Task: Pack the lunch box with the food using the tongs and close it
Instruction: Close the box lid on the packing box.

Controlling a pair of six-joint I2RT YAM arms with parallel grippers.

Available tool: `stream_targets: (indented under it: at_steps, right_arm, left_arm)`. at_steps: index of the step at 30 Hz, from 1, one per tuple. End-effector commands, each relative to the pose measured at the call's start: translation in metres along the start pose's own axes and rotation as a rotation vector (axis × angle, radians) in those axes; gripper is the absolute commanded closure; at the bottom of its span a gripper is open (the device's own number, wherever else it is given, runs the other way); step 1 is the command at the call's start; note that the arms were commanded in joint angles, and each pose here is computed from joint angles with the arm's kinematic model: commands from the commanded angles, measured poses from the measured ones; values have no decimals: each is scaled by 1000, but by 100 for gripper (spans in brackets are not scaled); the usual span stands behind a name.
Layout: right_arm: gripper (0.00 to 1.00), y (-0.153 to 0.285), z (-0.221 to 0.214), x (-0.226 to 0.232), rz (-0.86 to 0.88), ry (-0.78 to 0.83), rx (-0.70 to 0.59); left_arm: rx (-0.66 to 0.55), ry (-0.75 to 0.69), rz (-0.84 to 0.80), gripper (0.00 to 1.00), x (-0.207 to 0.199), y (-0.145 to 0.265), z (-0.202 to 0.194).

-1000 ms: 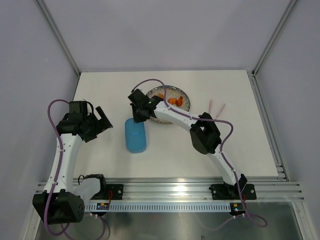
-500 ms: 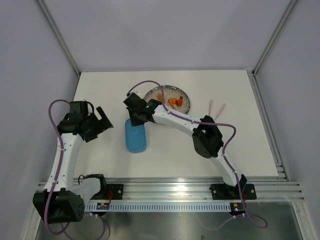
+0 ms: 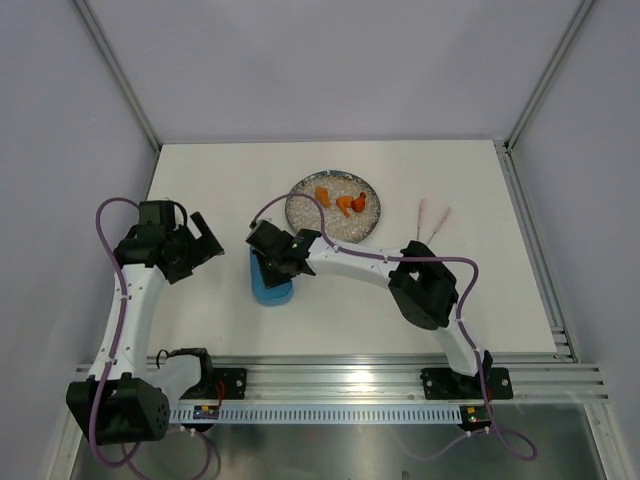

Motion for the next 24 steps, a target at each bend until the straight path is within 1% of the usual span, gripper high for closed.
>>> stream_targets:
  at_steps: [1,3,5,6,7,11,16,18,22,23,24]
  right_arm:
    - [92,-6,-13,-4,-15,-4,38]
    - [91,9,-5,0,-13,14,-1]
    - [91,25,11,6,-10,36,-66]
    - [91,29,14,6,-21,47,-74]
    - [91,37,25,11,-23,54,-116]
    - [89,48,52,11,-47,62,-188]
    - [89,44,81,-2,-46,15,-221]
    - [88,34,89,-9,-55,1,-218]
    - [87,0,88,-24,-73,-20,-139]
    - [87,-18,81,-29,-90,-23,-100]
    - [87,-25,77,-32,-96,-25,-80]
  left_arm:
    - [-56,-10,-17,5,-4,4,11]
    - [-49,-5,-20,5,-4,3,10]
    - [-51,-3,-25,5,-4,3,11]
    - [-53,-3,-26,5,-5,3,11]
    - [-54,-3,-26,5,-5,4,11]
    - [-59,-2,-23,5,-4,6,11]
    - [-62,-2,-18,5,-3,7,10]
    - [-59,0,-20,5,-3,7,10]
    - [-54,3,-30,5,-4,5,9]
    - [-52,6,-30,5,-4,5,9]
    - [-52,6,-33,5,-4,5,8]
Point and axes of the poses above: each gripper's point midway between its finger pads, its own y axis back along the fingers, its own x axis along the line the jaws close on, z = x × y, the point moved 9 cm from there along y, back along the fingers, and after that the axes turned 1 degree about -y, right-handed, at the moved point
